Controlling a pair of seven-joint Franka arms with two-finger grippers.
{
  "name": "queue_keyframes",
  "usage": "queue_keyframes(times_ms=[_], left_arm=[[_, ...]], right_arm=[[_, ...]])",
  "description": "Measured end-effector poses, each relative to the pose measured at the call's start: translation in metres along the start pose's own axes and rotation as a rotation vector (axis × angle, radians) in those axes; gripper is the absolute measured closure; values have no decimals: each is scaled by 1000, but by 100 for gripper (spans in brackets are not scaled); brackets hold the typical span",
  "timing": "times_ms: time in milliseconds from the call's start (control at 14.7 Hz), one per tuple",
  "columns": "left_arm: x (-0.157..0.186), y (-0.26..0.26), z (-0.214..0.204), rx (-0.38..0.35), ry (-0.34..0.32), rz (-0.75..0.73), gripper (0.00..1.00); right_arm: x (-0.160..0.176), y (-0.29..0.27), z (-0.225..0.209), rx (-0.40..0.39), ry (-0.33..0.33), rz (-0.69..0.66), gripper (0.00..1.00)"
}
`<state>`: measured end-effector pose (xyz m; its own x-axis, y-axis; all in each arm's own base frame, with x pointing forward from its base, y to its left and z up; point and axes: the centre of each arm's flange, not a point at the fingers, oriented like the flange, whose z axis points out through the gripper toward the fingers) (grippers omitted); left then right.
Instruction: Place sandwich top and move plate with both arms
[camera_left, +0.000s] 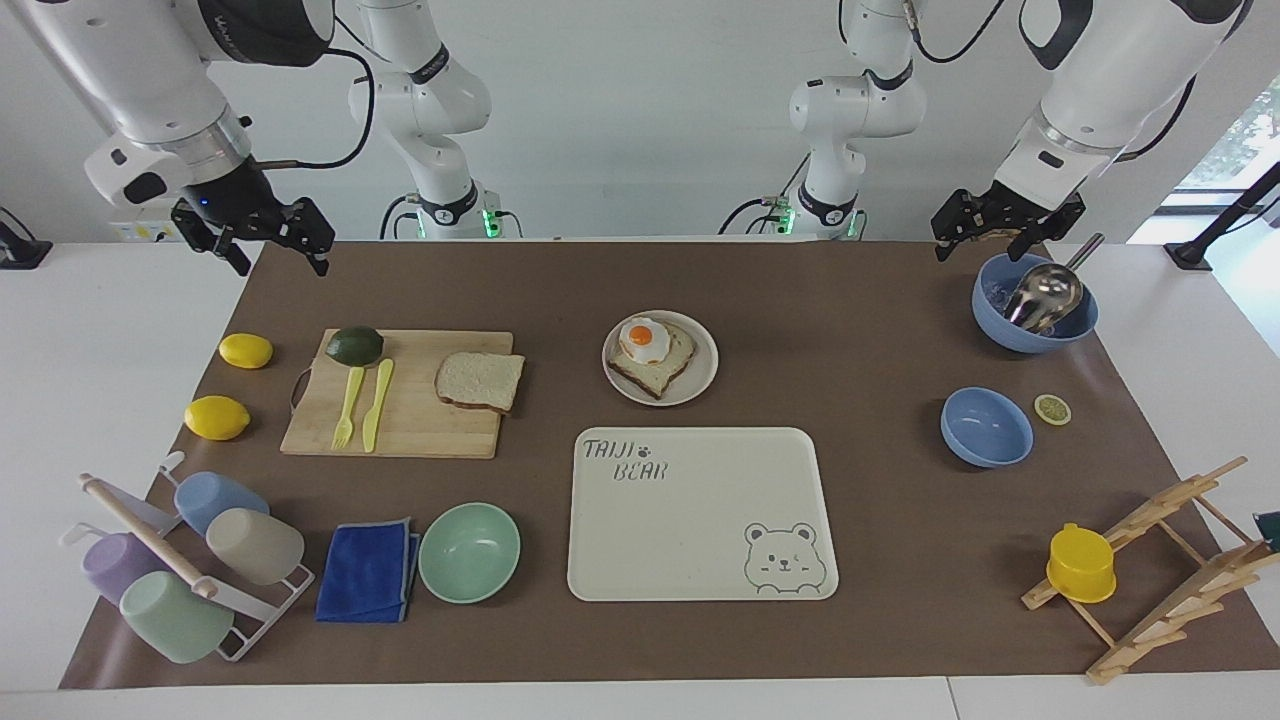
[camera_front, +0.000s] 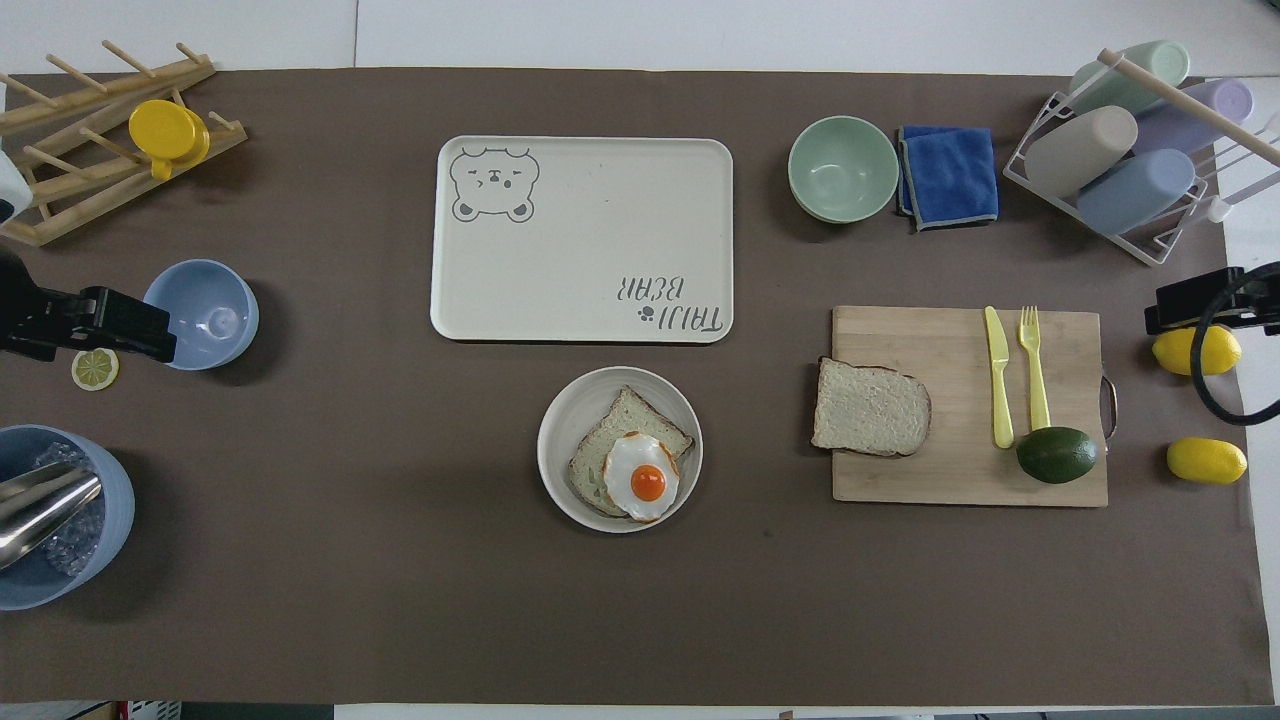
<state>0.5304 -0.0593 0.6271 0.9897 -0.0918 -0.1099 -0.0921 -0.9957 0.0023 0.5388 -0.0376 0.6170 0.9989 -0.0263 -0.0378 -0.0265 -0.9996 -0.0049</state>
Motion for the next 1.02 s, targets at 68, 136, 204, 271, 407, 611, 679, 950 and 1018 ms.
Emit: queue_keyframes(times_ms=[68, 136, 204, 271, 407, 611, 679, 950, 1018], left_arm=[[0, 0, 0, 0, 0, 0, 0], [0, 0, 0, 0, 0, 0, 0], [0, 0, 0, 0, 0, 0, 0], [0, 0, 0, 0, 0, 0, 0], [0, 0, 0, 0, 0, 0, 0], [0, 0, 0, 0, 0, 0, 0], [0, 0, 0, 0, 0, 0, 0], [0, 0, 0, 0, 0, 0, 0], [0, 0, 0, 0, 0, 0, 0]], right_arm=[[1, -6, 2, 0, -1, -11, 0], [2, -13, 5, -1, 2, -23, 0], [4, -18, 12, -2, 6, -33, 0], [6, -23, 21, -2, 6, -40, 0], [9, -38, 48, -4, -12, -24, 0], [14, -105, 92, -32, -38, 39, 0], [17, -134, 107, -53, -38, 46, 0], [25, -217, 174, -91, -47, 81, 0], [26, -225, 188, -99, -56, 89, 0]])
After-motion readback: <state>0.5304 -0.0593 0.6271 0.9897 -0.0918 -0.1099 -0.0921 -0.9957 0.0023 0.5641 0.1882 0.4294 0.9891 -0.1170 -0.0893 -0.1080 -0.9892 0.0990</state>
